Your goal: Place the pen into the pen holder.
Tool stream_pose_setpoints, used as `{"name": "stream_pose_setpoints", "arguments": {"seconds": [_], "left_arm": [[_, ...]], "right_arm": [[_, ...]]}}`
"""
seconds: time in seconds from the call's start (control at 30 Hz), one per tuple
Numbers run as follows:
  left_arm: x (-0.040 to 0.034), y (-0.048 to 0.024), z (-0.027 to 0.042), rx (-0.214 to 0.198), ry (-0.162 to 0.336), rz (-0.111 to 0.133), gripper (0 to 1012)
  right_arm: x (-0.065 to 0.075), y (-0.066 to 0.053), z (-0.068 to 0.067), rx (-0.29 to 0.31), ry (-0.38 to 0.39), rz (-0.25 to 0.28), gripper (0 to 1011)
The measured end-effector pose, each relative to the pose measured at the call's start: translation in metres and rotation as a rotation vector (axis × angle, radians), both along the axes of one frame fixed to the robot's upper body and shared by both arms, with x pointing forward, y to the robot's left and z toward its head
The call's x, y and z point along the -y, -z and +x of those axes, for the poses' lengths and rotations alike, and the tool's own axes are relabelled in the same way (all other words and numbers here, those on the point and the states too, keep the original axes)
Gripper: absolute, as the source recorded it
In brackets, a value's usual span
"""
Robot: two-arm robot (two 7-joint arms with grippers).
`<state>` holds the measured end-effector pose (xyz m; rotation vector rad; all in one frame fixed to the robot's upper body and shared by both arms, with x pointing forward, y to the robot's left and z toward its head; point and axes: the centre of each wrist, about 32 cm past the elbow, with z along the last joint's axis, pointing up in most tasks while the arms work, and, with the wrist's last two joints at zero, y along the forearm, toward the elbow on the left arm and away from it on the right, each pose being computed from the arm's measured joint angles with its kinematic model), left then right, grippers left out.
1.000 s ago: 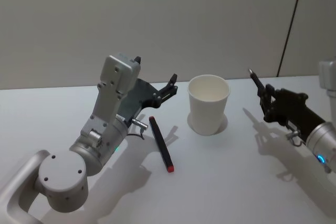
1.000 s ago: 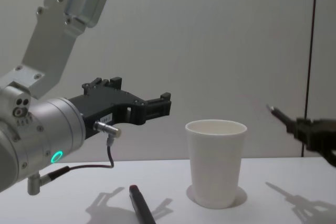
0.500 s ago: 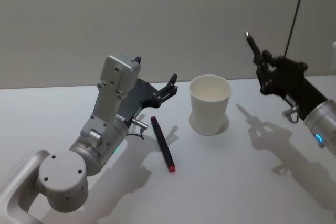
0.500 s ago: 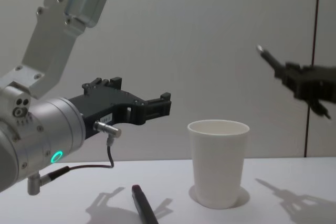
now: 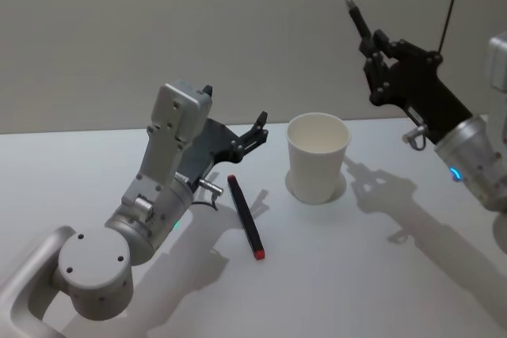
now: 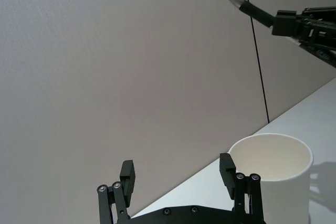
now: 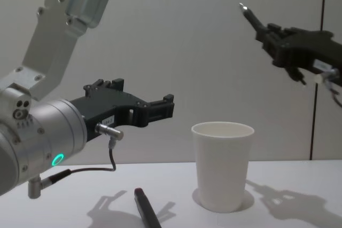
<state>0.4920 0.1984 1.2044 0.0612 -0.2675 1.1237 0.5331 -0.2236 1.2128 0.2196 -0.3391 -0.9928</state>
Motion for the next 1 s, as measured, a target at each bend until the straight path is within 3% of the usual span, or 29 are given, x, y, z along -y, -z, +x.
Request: {"name": "stream_pose_setpoints", "arguments": {"seconds": [0.3,1.0], "left_arm": [[0.0000,0.0000,0.0000,0.000,0.000,0.000,1001],[0.0000,0.0000,0.0000,0.000,0.000,0.000,1001]], "right_arm": [[-0.016,0.008,0.017,0.016,-0.043,-0.023,134],[-0.051,0.037,0.044,-0.025,-0.122,-0.062,134]]}}
